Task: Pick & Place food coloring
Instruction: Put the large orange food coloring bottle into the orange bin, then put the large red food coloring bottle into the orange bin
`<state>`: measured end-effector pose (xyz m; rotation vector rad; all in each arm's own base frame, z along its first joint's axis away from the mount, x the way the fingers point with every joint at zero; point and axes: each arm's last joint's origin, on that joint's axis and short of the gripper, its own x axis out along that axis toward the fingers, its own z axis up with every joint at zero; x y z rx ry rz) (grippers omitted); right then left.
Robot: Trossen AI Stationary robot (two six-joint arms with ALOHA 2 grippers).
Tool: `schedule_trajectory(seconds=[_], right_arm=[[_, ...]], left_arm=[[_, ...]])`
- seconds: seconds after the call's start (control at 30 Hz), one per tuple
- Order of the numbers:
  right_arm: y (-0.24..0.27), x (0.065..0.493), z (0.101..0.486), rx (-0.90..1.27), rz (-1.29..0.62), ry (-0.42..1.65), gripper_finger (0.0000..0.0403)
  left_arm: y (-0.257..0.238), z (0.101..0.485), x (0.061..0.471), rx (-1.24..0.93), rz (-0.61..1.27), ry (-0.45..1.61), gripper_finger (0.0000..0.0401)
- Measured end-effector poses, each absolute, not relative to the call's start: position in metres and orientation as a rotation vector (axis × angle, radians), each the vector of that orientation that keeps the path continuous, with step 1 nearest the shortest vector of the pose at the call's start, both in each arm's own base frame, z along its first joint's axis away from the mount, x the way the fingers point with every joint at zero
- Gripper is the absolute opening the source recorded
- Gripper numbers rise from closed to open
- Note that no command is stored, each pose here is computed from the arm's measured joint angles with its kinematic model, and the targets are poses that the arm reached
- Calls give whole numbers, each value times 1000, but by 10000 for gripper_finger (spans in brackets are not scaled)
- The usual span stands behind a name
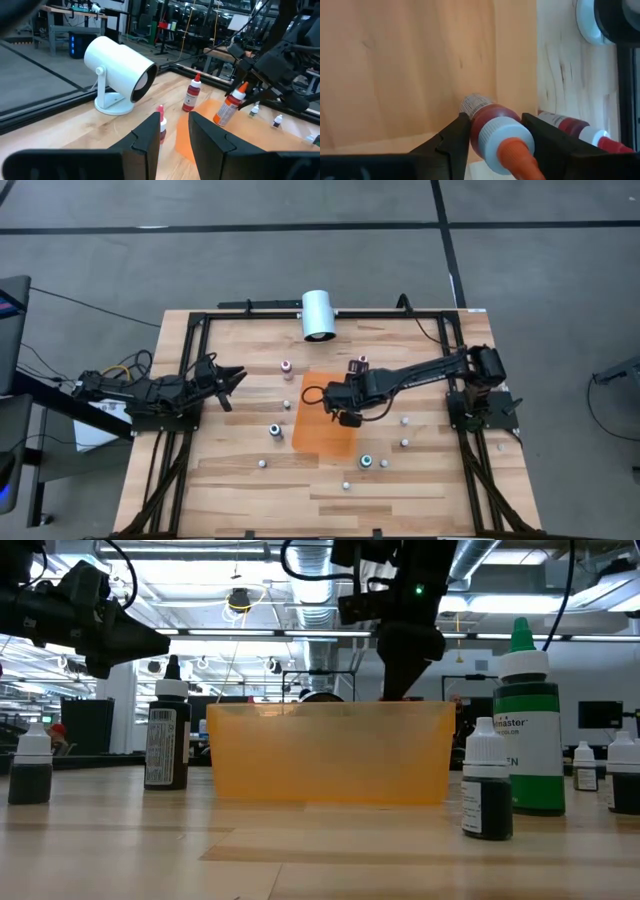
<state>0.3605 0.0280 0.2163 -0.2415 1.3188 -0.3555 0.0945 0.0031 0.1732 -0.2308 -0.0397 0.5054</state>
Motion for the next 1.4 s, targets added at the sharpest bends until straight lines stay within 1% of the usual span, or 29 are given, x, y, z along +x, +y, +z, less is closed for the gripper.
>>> schedule_trajectory(seconds=[0.37, 0.63, 0.77, 0.93, 1.13, 1.3, 1.4], right_arm=[[22, 359, 216, -237, -369, 1347, 169], [22, 359, 216, -237, -368, 1346, 184], [22, 359, 219, -239, -369, 1351, 182], [22, 360, 238, -243, -369, 1359, 168], [22, 358, 281, -292, -337, 1395, 158], [20, 350, 319, -288, -329, 1333, 154], [13, 337, 336, -263, -345, 1291, 151]], left_arm=[[3, 173, 95, -230, 506, -39, 93], [3, 173, 95, -229, 506, -39, 93], [3, 173, 95, -229, 506, -39, 93], [3, 173, 95, -229, 506, -39, 93], [3, 173, 95, -229, 506, -39, 93], [3, 173, 95, -229, 506, -40, 93], [3, 173, 95, -228, 506, -39, 93]])
